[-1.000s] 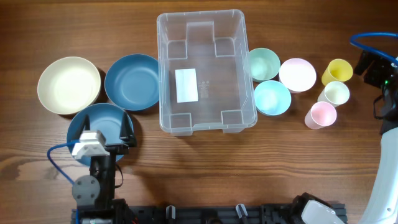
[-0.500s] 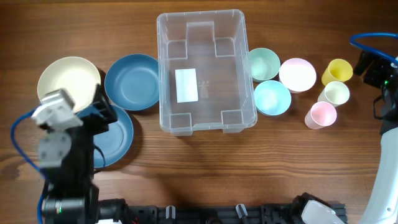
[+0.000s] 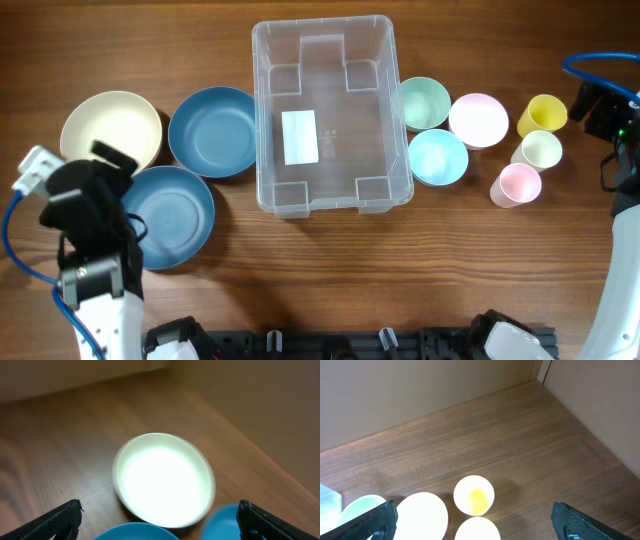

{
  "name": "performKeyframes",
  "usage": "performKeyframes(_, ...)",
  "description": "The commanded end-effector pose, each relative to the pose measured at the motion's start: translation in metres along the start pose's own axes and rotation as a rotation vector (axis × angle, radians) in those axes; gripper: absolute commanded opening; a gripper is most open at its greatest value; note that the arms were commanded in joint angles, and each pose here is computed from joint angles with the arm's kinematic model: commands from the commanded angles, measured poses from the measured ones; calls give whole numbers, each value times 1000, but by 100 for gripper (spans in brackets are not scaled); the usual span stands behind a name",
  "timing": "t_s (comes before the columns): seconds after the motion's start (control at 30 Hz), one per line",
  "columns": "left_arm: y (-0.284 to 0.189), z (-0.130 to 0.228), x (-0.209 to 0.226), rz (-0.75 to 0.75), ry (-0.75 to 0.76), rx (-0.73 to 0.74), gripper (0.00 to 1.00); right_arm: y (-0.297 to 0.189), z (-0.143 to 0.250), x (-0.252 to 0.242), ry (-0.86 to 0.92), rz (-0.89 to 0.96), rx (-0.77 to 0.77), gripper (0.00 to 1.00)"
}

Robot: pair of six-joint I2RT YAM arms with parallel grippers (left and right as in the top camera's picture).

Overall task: Pack container
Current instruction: 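Move the left gripper to the cream bowl's rim and grasp it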

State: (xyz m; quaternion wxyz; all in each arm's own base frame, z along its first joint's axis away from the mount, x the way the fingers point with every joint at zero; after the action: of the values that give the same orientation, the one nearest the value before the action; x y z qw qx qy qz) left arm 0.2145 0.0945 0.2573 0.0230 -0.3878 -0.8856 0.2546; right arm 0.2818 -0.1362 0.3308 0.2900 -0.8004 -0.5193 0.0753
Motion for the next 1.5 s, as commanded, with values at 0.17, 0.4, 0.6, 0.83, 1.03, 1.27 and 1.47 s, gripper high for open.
performKeyframes(0.17,77,7,57,107,-350,216,100,0,-4,2,-15,-15,-6,100)
performKeyframes(0.4,133,46,81,110,-415,373,98,0,-4,2,-15,-15,-6,100)
performKeyframes(0.6,163,71,79,186,-435,430,90,0,-4,2,-15,-15,-6,100)
performKeyframes(0.83,174,80,82,172,-435,437,81,0,-4,2,-15,-15,-6,100)
performKeyframes(1.03,175,81,78,155,-414,431,79,0,-4,2,-15,-15,-6,100)
performKeyframes(1.27,177,80,60,178,-368,412,66,0,-4,2,-15,-15,-6,100)
performKeyframes(1.47,178,83,53,130,-331,400,62,0,-4,2,-15,-15,-6,100)
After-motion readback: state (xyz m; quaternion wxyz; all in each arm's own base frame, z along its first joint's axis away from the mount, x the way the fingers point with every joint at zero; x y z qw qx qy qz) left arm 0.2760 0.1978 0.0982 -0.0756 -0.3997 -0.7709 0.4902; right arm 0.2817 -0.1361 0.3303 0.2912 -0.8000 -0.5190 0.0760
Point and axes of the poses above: each gripper's point midway between its finger pads, its own y axis out along the fingers, its own x axis along the line the jaws close on, z = x × y, the point moved 9 cm from there along -y, back along the fingers, and after that the axes turned 9 degrees about y, right-handed, at the moved point
